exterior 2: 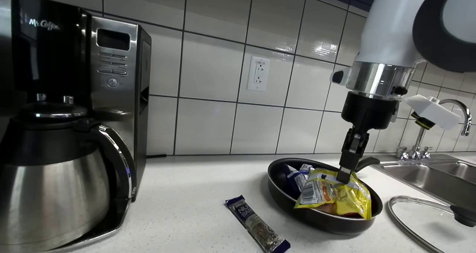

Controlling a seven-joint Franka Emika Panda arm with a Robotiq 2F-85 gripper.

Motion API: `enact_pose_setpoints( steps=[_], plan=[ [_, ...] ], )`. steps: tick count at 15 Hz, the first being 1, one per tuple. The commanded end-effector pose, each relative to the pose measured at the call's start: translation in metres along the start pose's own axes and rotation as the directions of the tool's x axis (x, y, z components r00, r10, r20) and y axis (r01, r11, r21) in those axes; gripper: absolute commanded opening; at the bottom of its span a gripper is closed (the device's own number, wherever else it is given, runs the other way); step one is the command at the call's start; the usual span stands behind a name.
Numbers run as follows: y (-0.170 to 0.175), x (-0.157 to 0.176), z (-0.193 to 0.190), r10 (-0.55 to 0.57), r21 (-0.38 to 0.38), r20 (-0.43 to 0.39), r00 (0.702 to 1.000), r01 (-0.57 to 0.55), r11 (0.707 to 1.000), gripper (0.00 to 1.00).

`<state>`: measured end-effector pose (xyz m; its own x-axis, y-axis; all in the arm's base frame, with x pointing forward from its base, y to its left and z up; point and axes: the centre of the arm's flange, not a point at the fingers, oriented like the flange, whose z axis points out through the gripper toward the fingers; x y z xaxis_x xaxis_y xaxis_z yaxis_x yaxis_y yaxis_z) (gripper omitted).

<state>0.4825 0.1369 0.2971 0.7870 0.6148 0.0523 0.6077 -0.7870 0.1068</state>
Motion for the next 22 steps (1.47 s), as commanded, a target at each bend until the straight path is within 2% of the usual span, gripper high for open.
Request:
enact_pose_setpoints(
  steps=[1,11,18,22],
  plan=[
    [0.000,0.006,0.014,0.074,-0.023,-0.007,0.997,-0.075,0.997,0.00],
    [0.014,0.005,0.035,0.272,-0.099,0.004,0.962,-0.270,0.958,0.00],
    [0.020,0.019,0.045,0.351,-0.153,0.003,0.937,-0.346,0.926,0.00],
    [0.018,0.033,0.055,0.357,-0.146,0.009,0.934,-0.352,0.924,0.00]
  ],
)
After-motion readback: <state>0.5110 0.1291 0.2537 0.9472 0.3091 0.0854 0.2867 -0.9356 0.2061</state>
